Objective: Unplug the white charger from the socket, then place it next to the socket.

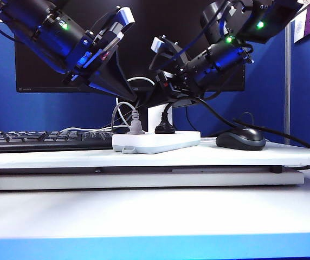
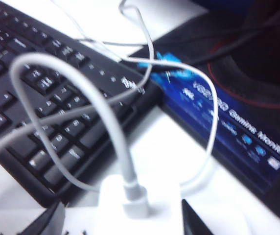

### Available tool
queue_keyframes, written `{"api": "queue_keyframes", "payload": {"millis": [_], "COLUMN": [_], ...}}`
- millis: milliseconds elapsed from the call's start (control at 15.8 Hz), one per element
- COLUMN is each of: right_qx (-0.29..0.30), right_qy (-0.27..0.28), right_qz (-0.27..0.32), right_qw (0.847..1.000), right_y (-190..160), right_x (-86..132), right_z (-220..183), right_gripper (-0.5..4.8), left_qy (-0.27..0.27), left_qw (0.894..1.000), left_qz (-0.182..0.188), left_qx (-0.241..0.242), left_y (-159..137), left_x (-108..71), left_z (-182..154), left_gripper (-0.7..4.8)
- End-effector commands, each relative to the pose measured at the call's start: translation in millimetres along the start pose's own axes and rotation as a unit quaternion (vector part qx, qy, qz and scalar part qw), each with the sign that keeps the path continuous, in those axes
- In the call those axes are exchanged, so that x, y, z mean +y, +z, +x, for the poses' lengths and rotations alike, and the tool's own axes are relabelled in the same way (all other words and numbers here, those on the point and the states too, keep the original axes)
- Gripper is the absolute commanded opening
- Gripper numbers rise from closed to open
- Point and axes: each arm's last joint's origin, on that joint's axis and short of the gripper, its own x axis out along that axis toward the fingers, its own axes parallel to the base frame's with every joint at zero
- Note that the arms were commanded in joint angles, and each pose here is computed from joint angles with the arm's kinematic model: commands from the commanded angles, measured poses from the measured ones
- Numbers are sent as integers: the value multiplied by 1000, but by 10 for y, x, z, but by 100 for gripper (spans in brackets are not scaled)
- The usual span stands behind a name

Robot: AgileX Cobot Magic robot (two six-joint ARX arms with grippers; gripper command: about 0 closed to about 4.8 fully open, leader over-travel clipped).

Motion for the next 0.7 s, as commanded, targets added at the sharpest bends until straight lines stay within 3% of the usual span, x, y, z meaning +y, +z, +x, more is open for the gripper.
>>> {"api": "queue_keyframes", "payload": {"millis": [63,696], "right_qx": [30,9], "right_qy": [-22,-42], "right_qz": [-4,-19], "right_qw": [999,999], "right_y": [-56,84], "right_x": [-16,-23], "right_z": [-5,-130], "right_gripper": [301,306], "left_qy": [-2,-2], "left_qw": [1000,1000], "left_qz": [6,6], "left_qx": [-8,-8], "left_y": [29,29], "left_x": [-5,-5], "left_z": [-10,-10], "left_gripper": [-5,-5]}}
